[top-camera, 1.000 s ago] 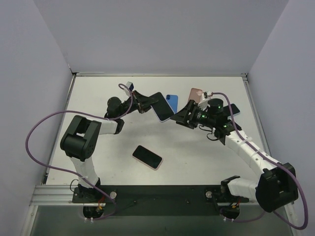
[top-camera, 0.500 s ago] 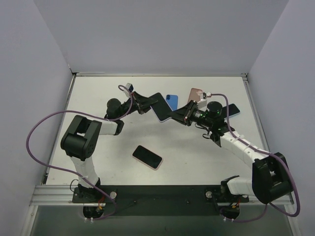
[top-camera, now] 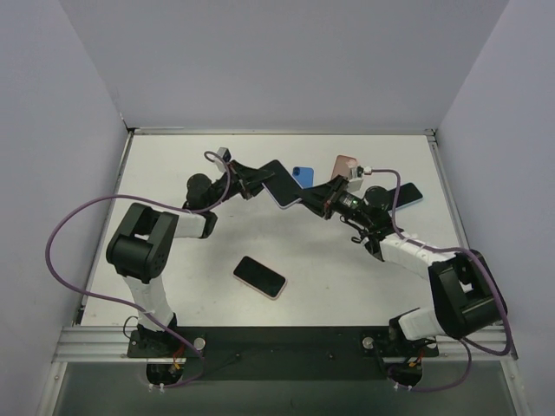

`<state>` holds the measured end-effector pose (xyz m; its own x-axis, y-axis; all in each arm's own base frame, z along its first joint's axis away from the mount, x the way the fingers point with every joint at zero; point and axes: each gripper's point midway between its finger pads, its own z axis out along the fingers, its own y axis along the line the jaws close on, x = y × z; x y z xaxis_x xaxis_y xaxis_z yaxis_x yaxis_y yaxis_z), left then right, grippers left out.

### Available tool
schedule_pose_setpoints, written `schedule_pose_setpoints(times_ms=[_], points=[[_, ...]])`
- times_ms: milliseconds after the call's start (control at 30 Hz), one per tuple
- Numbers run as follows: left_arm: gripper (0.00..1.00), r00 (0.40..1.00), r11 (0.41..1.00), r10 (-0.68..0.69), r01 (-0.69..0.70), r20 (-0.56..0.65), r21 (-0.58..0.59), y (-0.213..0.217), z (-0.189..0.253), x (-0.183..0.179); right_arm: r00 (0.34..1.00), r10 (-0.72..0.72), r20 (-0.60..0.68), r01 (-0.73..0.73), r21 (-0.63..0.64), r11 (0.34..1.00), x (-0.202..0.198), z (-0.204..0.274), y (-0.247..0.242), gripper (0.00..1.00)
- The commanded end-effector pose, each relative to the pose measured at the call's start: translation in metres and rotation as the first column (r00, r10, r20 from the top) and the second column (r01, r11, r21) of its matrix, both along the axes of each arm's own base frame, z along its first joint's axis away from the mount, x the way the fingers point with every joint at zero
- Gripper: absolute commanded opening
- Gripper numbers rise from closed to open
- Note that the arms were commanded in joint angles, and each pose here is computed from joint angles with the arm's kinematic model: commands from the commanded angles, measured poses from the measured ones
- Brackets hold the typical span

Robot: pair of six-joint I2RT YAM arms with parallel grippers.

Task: Take the phone out of the phone case
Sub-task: Remove the phone case from the phone.

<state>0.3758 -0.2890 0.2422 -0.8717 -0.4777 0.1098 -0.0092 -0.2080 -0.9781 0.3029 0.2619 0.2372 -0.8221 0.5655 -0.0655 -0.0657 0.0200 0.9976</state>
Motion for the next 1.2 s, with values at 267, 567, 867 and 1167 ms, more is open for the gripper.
schedule_pose_setpoints(times_ms=[267,567,867,1167], points=[[0.0,0.871,0.983,0.065,0.028,0.488,-0.181,0.019,0.112,-0.05,0.978,-0.163,0.131,0.071,0.528,0.846,0.052,0.137,-0.027,0.0],[0.0,0.741,0.968,0.164,0.006,0.651,-0.252,0.032,0.18,-0.074,0.974,-0.225,0.033,0.148,0.662,0.735,0.071,0.164,-0.05,0.0],[0.0,0.63,0.957,0.208,0.027,0.748,-0.289,0.04,0.225,-0.1,0.963,-0.267,0.024,0.135,0.814,0.564,0.097,0.225,-0.066,0.0],[0.0,0.563,0.948,0.244,0.031,0.79,-0.315,0.046,0.248,-0.116,0.97,-0.241,-0.008,0.128,0.865,0.486,0.106,0.237,-0.053,0.0]])
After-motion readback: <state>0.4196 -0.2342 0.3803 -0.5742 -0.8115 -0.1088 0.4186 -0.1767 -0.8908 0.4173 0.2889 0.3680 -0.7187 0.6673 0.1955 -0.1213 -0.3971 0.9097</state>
